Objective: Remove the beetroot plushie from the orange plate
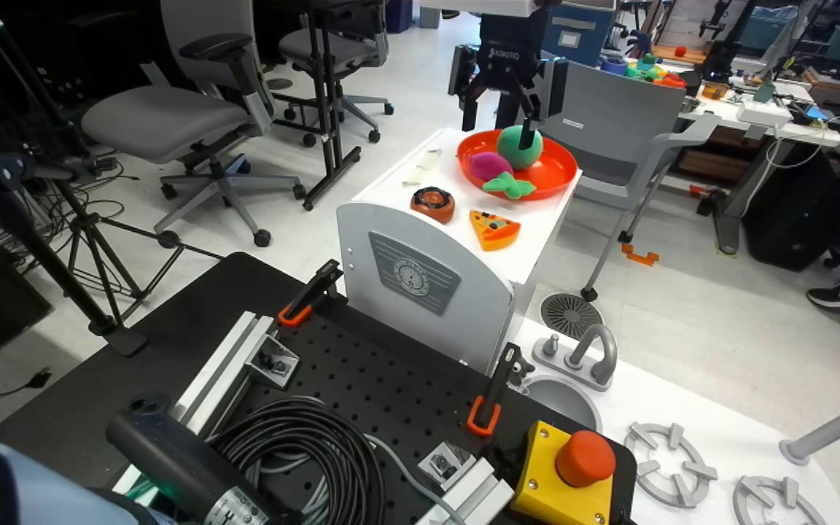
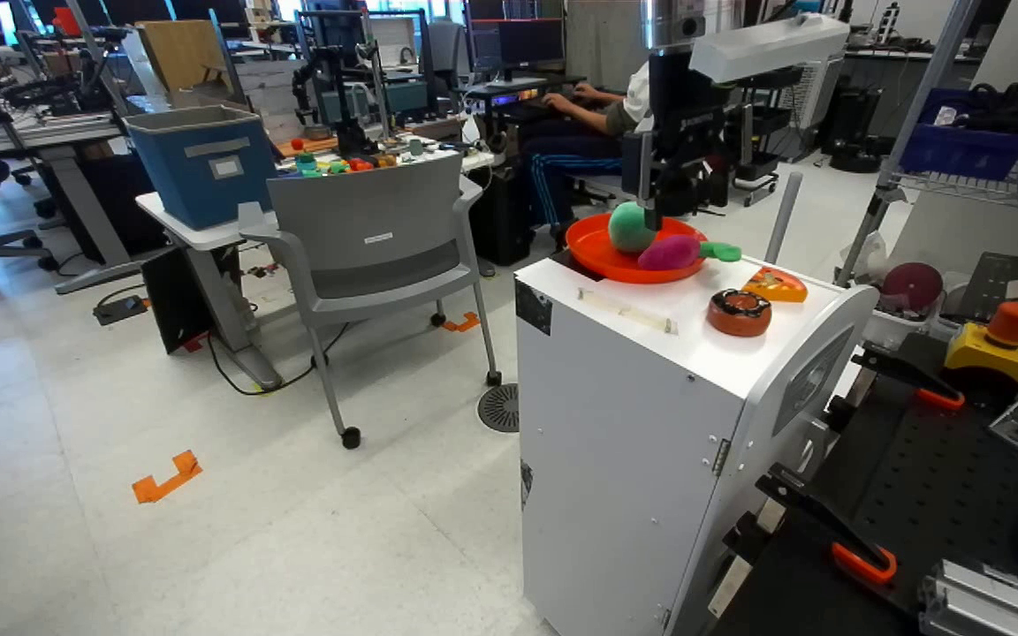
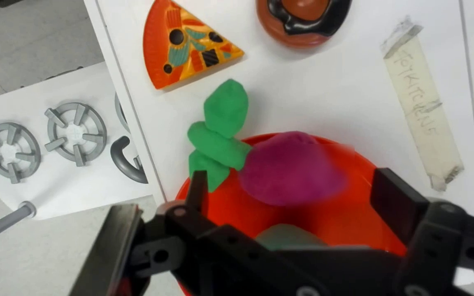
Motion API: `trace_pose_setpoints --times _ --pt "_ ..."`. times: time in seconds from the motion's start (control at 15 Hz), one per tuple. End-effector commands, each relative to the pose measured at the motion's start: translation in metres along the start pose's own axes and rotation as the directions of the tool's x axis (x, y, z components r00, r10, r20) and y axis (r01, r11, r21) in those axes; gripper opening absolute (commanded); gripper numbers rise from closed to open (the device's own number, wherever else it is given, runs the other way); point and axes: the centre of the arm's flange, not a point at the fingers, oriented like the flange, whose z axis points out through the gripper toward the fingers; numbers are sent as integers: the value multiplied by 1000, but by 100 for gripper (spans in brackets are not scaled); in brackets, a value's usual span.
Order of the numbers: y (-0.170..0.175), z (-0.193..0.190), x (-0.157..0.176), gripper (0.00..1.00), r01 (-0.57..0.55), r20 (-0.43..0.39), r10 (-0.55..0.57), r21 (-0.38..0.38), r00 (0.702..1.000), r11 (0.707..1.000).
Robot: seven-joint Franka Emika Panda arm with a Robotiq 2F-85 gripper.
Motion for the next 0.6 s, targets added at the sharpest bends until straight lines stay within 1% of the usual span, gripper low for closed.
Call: trace_pose_setpoints --times 0.0,0.2,0.53 --pt "0 5 5 100 -43 27 43 12 999 999" --pt "4 12 9 100 -53 48 52 9 998 999" --pt "-3 26 15 100 -49 93 50 -21 994 999"
